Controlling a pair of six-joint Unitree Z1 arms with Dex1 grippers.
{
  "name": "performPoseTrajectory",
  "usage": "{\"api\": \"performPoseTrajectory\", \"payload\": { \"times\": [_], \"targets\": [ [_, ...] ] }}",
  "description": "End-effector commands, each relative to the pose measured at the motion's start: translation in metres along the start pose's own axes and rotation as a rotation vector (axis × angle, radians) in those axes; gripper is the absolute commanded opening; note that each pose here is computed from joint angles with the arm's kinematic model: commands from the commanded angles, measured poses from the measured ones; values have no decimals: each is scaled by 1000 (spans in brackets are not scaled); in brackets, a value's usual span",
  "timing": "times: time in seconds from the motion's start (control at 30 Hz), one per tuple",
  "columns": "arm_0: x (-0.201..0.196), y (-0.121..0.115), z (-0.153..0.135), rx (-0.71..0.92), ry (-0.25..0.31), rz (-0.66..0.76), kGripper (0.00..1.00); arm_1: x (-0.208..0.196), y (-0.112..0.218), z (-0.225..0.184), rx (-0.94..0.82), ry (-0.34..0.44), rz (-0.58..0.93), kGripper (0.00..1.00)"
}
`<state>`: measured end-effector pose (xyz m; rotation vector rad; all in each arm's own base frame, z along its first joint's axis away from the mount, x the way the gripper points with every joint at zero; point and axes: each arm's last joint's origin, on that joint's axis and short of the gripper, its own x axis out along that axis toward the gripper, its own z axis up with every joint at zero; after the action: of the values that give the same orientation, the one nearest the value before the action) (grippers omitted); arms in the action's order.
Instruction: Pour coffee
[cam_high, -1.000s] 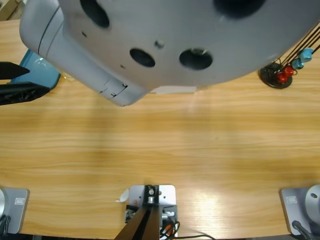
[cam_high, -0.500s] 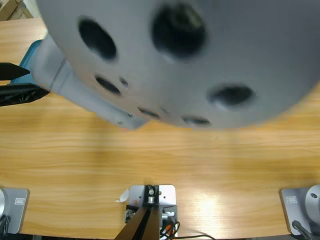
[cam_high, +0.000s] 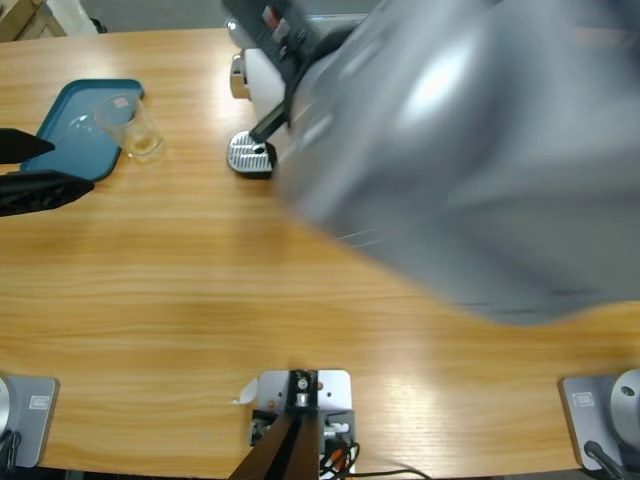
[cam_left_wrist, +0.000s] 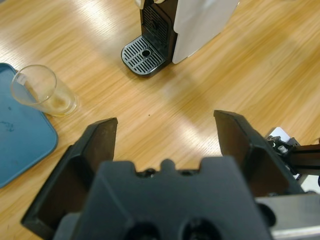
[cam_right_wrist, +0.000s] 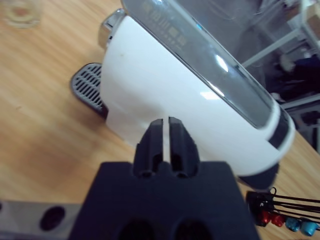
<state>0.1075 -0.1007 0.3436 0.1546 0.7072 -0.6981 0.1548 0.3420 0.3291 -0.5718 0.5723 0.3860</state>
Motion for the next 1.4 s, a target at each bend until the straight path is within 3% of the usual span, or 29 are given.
{"api": "performPoseTrajectory", "payload": {
  "times": [0.03,0.17,0.4,0.47,0.57,0.63,0.93,1.13,1.4],
  "targets": [
    [-12,0,-19,-39,24,-38,816,-59,-62,-49,108,28,181,1000],
    [-16,-1,-21,-62,26,-113,816,-71,-78,-96,122,72,284,1000],
    [-15,2,-22,-97,20,-162,816,-86,-103,-155,111,78,306,998],
    [-14,4,-21,-106,11,-174,816,-86,-107,-165,95,64,285,1000],
    [-9,6,-21,-119,3,-175,816,-89,-116,-187,118,-24,299,1000],
    [-8,11,-19,-146,-8,-155,816,-92,-117,-188,82,12,311,1000],
    [18,38,-2,-222,-63,-67,812,-85,-128,-185,131,26,302,1000],
    [62,57,6,-233,-35,31,807,-81,-135,-189,167,32,297,1000],
    [83,82,-20,-328,7,157,807,-79,-140,-191,200,22,300,1000]
  ]
}}
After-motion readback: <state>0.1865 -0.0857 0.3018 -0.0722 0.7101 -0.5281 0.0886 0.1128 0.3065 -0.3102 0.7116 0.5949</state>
